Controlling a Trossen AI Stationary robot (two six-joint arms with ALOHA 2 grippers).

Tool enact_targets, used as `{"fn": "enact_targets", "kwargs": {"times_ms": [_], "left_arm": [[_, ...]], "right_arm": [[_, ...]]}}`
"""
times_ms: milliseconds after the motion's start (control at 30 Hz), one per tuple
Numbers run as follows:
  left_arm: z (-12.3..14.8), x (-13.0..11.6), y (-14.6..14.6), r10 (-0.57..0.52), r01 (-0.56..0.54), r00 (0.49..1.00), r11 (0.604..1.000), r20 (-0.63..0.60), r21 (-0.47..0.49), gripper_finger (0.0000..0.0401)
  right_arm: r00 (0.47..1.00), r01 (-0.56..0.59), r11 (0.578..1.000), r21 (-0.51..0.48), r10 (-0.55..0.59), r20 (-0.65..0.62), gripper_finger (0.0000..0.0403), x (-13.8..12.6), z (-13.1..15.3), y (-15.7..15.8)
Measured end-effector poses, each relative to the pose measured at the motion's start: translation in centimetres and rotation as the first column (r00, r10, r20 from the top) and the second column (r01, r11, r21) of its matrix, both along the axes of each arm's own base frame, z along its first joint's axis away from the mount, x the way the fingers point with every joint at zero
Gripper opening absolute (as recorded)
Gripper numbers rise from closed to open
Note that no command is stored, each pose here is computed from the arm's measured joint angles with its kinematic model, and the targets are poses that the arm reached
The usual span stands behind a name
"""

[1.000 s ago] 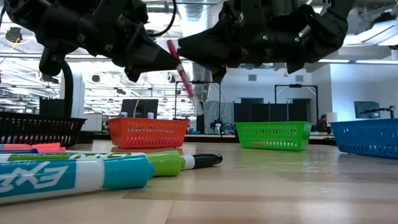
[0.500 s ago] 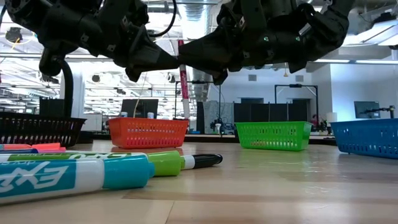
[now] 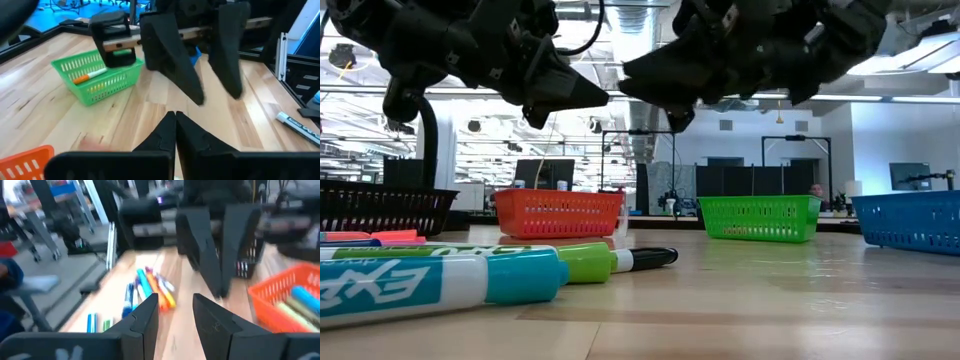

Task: Pick & Place Markers
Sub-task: Put the red marker pen into the blue bin

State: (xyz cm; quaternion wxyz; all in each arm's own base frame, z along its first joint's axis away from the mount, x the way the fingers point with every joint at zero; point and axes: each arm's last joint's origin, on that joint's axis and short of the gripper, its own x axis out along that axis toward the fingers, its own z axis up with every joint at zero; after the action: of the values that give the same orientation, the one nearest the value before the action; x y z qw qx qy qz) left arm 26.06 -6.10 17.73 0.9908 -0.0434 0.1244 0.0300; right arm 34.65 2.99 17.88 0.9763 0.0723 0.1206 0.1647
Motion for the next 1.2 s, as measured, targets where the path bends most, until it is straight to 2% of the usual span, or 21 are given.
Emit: {"fn": "enact_targets", "kwargs": {"times_ms": [133, 300, 400, 500, 567, 733, 867, 967, 1200], "left_arm": [[0.0, 0.0, -0.1, -0.019, 0.019, 1.000, 1.000, -0.004, -0.004, 0.0005], [0.0, 0.0, -0.1, -0.020, 0.020, 1.000, 1.000, 0.003, -0.006, 0.0005], [0.0, 0.0, -0.1, -0.019, 0.019, 1.000, 1.000, 0.003, -0.008, 0.0005], [0.0, 0.0, -0.1, -0.019, 0.019, 1.000, 1.000, 0.002, -0.008, 0.0005], [0.0, 0.0, -0.1, -0.018, 0.018, 1.000, 1.000, 0.002, -0.008, 0.0005], [-0.2, -0.1, -0.1, -0.017, 0.017, 1.000, 1.000, -0.006, -0.006, 0.0005], [-0.3, -0.2, 0.0, -0.016, 0.016, 1.000, 1.000, -0.007, -0.005, 0.0005], [-0.3, -0.2, 0.0, -0.016, 0.016, 1.000, 1.000, -0.007, -0.005, 0.0005], [-0.3, -0.2, 0.0, -0.016, 0.016, 1.000, 1.000, -0.008, -0.006, 0.0005]], "right_arm": [[0.996, 0.016, 0.998, -0.064, -0.022, -0.091, 0.0114, -1.0, 0.6, -0.2], [0.941, 0.211, 0.968, -0.135, -0.238, -0.239, 0.0114, -1.0, -1.7, -0.9], [0.900, 0.296, 0.949, -0.113, -0.316, -0.300, 0.0114, -0.4, -3.8, -1.3], [0.835, 0.440, 0.896, -0.053, -0.430, -0.343, 0.0114, 1.1, -4.6, -1.9], [0.800, 0.491, 0.870, -0.045, -0.471, -0.373, 0.0114, 2.1, -4.9, -2.2], [0.731, 0.508, 0.854, -0.112, -0.496, -0.469, 0.0114, 4.7, -5.5, -2.1], [0.653, 0.494, 0.848, -0.195, -0.509, -0.561, 0.0114, 6.1, -6.8, -1.9], [0.624, 0.497, 0.840, -0.217, -0.520, -0.583, 0.0114, 6.9, -7.2, -1.6], [0.615, 0.489, 0.841, -0.233, -0.521, -0.592, 0.0114, 7.4, -7.0, -1.6]]}}
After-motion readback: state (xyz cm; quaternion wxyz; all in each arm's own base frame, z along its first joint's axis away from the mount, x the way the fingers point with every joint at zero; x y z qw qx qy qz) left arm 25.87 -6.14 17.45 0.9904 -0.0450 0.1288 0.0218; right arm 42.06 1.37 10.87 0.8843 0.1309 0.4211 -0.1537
